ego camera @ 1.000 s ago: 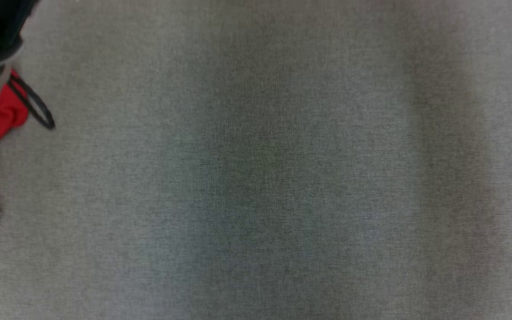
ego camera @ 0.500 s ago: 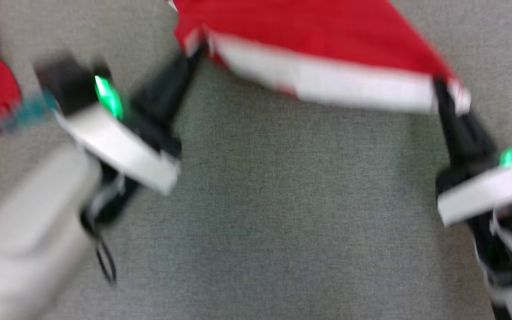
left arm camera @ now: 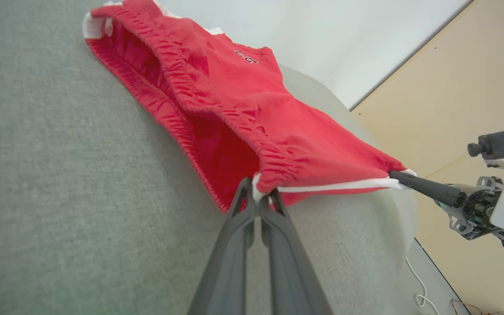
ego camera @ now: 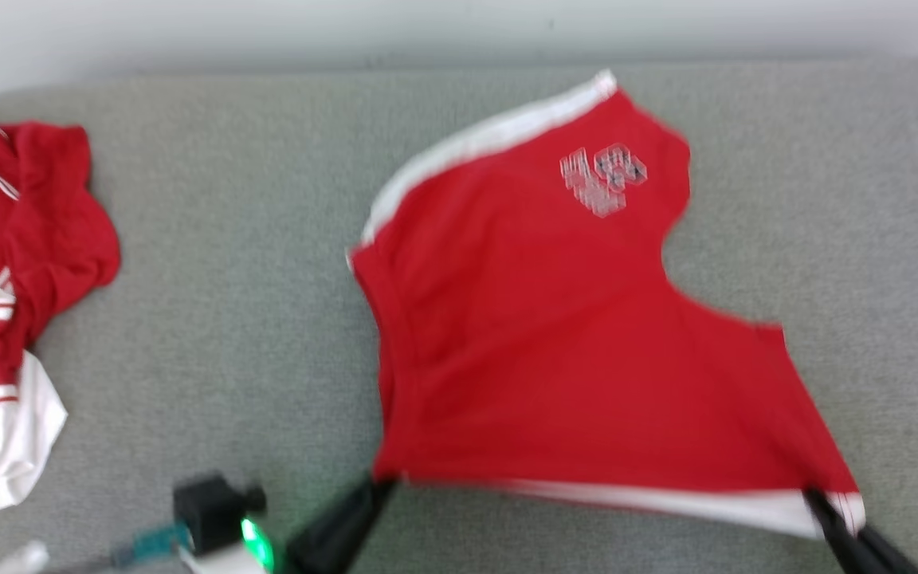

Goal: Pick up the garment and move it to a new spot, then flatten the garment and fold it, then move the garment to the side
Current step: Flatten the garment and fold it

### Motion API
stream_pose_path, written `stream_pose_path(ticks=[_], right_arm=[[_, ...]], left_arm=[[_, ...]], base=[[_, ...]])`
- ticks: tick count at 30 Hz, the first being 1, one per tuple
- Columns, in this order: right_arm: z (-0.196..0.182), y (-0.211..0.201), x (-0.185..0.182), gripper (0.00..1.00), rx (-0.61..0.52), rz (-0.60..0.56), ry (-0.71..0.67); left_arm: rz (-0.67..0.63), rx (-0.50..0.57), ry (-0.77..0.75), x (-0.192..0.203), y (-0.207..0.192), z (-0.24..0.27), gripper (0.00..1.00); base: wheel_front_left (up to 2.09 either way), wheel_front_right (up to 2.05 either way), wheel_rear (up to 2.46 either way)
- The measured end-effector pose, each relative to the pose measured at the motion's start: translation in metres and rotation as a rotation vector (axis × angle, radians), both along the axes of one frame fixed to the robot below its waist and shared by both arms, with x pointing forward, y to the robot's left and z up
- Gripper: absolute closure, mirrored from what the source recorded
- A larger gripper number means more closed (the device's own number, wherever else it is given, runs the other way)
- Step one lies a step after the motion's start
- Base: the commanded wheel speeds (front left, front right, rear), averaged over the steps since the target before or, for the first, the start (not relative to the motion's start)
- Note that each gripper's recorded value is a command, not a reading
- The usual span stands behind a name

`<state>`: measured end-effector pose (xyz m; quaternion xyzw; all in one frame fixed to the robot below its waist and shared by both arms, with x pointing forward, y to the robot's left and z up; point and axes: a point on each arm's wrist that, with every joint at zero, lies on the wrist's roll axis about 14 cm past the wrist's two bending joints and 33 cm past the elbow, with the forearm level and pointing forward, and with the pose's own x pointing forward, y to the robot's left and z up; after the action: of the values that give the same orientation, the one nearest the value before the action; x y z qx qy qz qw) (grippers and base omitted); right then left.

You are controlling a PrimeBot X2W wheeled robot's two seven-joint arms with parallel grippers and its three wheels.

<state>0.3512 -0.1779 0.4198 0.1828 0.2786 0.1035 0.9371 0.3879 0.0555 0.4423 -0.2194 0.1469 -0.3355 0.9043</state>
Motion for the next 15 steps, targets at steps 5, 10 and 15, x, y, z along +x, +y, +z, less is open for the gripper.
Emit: stream_pose_path(ticks=[5,10,15], right_arm=[[0.0,-0.013,-0.056,1.0,0.014,-0.018,0.102],[0.014,-0.018,-0.083,1.0,0.039,-0.012,0.141],[0.031,-0.013,-0.062,1.0,0.024,0.057,0.114]], left_arm=[[-0.012,-0.023,0.081,-0.056,-0.007,-0.002,1.0],[0.001,-0.072,0.126,-0.082,-0.009,0.01,1.0],[0.022,-0.111,0.139,-0.071,-0.006,0.021,1.0]], base=[[0.0,0.0,0.0],[0.0,0.0,0.0],[0.0,0.0,0.0]])
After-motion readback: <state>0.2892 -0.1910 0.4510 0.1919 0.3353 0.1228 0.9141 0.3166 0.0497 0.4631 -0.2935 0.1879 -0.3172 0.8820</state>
